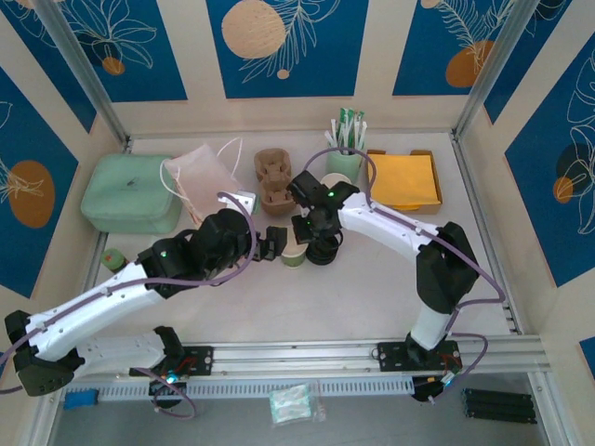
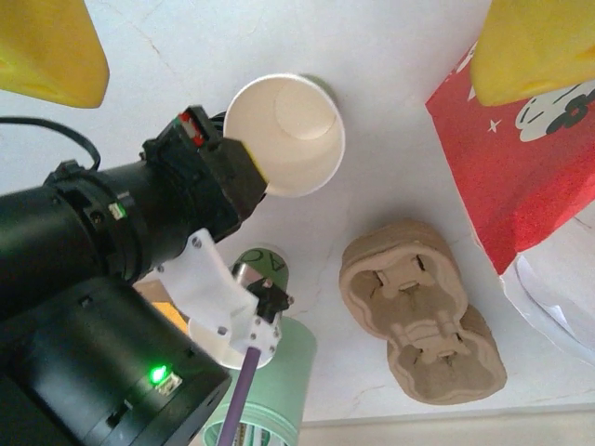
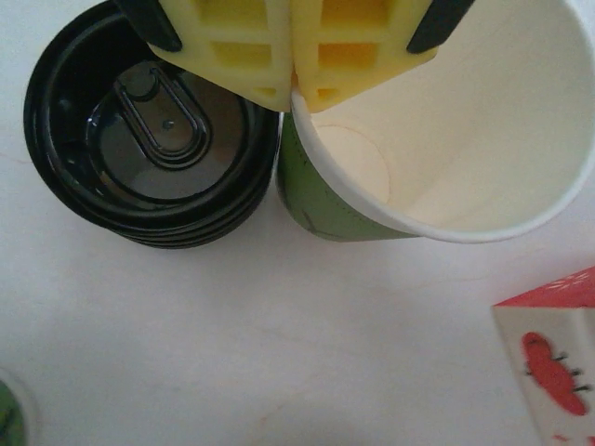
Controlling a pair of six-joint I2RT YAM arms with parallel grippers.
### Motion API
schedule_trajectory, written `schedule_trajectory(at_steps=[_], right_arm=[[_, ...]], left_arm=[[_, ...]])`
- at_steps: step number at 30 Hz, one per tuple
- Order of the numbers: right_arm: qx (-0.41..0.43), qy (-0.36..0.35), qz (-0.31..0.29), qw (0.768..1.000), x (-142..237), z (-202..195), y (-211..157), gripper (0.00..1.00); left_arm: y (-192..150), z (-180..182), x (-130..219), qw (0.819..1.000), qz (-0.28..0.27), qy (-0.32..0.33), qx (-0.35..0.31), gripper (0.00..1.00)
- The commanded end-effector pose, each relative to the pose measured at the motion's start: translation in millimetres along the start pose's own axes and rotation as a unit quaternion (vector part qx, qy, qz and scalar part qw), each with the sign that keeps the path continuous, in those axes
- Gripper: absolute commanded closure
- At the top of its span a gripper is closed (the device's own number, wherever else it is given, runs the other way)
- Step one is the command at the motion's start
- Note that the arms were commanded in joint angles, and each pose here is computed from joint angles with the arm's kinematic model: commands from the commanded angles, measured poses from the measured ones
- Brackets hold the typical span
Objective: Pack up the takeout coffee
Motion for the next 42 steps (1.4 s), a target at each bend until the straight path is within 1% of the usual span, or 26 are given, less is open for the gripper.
schedule_trajectory(at_steps=[1, 7, 10, 13, 19, 21, 26, 33, 40, 42], right_arm=[[-0.012, -0.017, 0.003, 1.0, -4.3, -21.3, -3.0, 1.0], [-0.058, -0.024, -0.005, 0.998, 6.9, -57.7, -11.3, 1.0], [-0.07, -0.018, -0.009, 0.997, 13.4, -66.1, -15.0, 1.0], [-0.069, -0.011, -0.011, 0.998, 21.0, -64.6, -18.4, 1.0], [-0.062, 0.012, -0.01, 0.998, 31.1, -49.7, -25.6, 1.0], [-0.058, 0.022, -0.009, 0.998, 32.9, -41.4, -29.7, 1.0], [-0.047, 0.021, -0.005, 0.999, 31.2, -30.3, -38.4, 1.0], [-0.05, -0.007, 0.01, 0.999, 15.8, -40.2, -51.0, 1.0], [-0.065, 0.006, 0.015, 0.998, 9.6, -47.1, -56.8, 1.0], [-0.065, 0.009, 0.013, 0.998, 12.3, -46.9, -56.2, 0.95]], left_arm=[[0.3, -4.8, -1.1, 1.0, 0.005, -0.008, 0.008, 0.01], [-0.7, -9.2, -6.2, 1.0, 0.01, -0.014, 0.006, 0.01], [-2.4, -11.3, -9.5, 1.0, 0.015, -0.016, 0.004, 0.01], [-3.3, -13.6, -12.2, 1.0, 0.019, -0.018, 0.001, 0.01], [-6.2, -15.5, -16.6, 0.999, 0.025, -0.021, 0.0, 0.01], [-7.5, -15.9, -17.8, 0.999, 0.027, -0.022, -0.002, 0.01], [-10.3, -17.9, -21.7, 0.999, 0.034, -0.024, -0.004, 0.01], [-14.8, -20.7, -28.2, 0.999, 0.044, -0.027, -0.004, 0.01], [-18.4, -21.8, -33.4, 0.998, 0.049, -0.027, -0.005, 0.01], [-19.3, -21.6, -34.3, 0.998, 0.05, -0.026, -0.005, 0.01]])
Point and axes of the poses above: each hand's point on the last joint's axis, 136 mm out from that joint toward the fingers, its own x axis back along the fingers, its own z axis along the line the jaws close on, y = z × x, the point moved 4 cm from there along x, back along the fingers, and after that the axes turned 5 degrees about x, right-handed, at the moved point
